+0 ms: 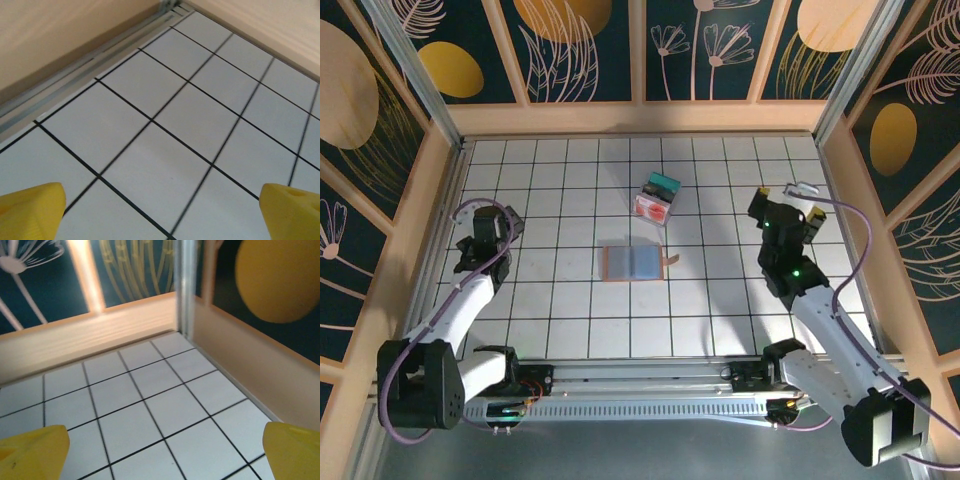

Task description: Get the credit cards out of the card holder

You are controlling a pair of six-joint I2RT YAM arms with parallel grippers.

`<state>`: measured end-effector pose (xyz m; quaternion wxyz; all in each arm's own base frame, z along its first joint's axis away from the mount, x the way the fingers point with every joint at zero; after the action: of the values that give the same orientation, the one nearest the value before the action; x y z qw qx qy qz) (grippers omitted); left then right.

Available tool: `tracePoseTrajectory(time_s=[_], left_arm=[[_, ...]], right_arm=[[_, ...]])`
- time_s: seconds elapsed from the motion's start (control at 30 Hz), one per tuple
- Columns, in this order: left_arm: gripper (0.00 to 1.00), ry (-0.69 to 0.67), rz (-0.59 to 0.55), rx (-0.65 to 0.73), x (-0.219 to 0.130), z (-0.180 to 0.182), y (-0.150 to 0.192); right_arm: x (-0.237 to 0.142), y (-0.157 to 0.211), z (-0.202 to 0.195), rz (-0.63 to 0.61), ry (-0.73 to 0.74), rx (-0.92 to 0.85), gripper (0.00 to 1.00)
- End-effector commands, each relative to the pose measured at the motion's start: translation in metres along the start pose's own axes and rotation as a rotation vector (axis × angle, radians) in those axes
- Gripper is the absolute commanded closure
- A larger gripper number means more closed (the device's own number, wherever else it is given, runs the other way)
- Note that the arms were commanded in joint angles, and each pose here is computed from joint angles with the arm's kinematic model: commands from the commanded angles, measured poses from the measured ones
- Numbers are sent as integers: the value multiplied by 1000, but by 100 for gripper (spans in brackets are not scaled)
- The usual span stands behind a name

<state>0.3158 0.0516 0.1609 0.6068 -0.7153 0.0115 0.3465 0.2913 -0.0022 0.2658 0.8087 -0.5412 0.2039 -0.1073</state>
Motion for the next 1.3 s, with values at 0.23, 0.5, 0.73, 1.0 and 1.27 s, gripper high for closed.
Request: tracePoseTrajectory(time_s=[0.23,0.5,0.73,1.0,1.27], left_arm=[[1,-83,-151,-34,6,37,-17],[1,-15,-314,22,-5,36,-18],[1,120,-421,74,-11,22,-6],[1,238,-447,144,-3,1,1],[1,283,-529,183,-7,-7,-2]], right_arm=[[11,6,-70,-90,255,286,1],[22,35,-77,-137,180,182,1],[24,53,-75,-154,90,111,1],[24,55,-72,-191,35,83,1],[23,50,-68,-214,-16,113,1]])
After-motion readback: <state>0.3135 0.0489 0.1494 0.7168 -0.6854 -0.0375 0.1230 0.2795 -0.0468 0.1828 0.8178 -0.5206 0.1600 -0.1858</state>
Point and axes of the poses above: each hand's point on the last joint's axis, 136 mm out from that joint toward the fingers, its own x axis out along the fingers, its own z axis along the line the jaws close on, y = z × x, the point moved 3 cm from there along -x, back along the fingers, and after that the axes turned 15 degrees about x, right-handed, at the moved point
